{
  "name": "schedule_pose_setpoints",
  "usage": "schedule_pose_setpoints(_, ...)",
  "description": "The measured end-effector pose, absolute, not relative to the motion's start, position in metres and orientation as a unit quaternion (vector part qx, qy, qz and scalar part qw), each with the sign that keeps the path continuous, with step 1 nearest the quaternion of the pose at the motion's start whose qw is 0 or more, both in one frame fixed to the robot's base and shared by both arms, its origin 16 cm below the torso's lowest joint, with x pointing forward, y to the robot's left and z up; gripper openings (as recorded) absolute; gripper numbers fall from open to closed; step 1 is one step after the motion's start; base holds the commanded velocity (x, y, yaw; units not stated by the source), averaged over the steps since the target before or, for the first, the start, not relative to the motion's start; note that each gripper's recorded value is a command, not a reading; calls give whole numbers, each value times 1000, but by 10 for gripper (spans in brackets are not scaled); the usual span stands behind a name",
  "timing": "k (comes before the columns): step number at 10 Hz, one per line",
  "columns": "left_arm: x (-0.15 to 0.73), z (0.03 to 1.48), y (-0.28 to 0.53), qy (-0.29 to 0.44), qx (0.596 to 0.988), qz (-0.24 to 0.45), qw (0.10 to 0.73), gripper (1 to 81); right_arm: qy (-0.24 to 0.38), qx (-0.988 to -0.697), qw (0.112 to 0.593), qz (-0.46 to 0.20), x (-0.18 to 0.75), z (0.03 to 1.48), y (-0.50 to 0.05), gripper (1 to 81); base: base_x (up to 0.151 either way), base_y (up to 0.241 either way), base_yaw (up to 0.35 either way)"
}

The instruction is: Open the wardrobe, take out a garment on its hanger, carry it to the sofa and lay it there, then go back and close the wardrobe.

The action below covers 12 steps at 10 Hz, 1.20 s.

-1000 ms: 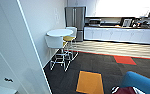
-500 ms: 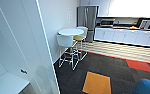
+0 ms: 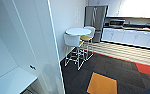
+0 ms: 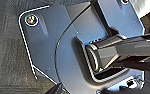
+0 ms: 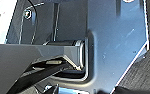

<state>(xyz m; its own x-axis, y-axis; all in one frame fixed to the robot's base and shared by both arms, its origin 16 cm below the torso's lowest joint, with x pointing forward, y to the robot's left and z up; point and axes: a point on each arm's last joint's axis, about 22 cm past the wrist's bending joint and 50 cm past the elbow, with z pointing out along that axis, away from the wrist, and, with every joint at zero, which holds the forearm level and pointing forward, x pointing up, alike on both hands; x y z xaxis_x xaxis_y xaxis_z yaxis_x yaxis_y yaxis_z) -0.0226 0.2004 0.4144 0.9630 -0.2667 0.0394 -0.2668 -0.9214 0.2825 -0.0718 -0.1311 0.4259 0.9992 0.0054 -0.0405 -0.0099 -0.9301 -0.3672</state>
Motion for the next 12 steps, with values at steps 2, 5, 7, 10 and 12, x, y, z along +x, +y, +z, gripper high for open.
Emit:
schedule_pose_setpoints(2, -21, 414, 200, -136, 980, 1, 144, 811, 1, -982, 187, 22, -74, 426, -131, 811, 0, 0, 207)
schedule_pose_setpoints(5, -21, 414, 200, -136, 980, 1, 144, 811, 2, -982, 187, 22, -75, 426, -131, 811, 0, 0, 249)
schedule_pose_setpoints(7, -20, 414, 200, -136, 980, 2, 144, 811, 2, -982, 187, 21, -74, 426, -131, 811, 0, 0, 253)
schedule_pose_setpoints(10, -22, 414, 200, -136, 980, 1, 144, 811, 2, -982, 187, 21, -74, 426, -131, 811, 0, 0, 258)
schedule_pose_setpoints(12, -20, 414, 200, -136, 980, 1, 144, 811, 2, -982, 187, 22, -75, 426, -131, 811, 0, 0, 260)
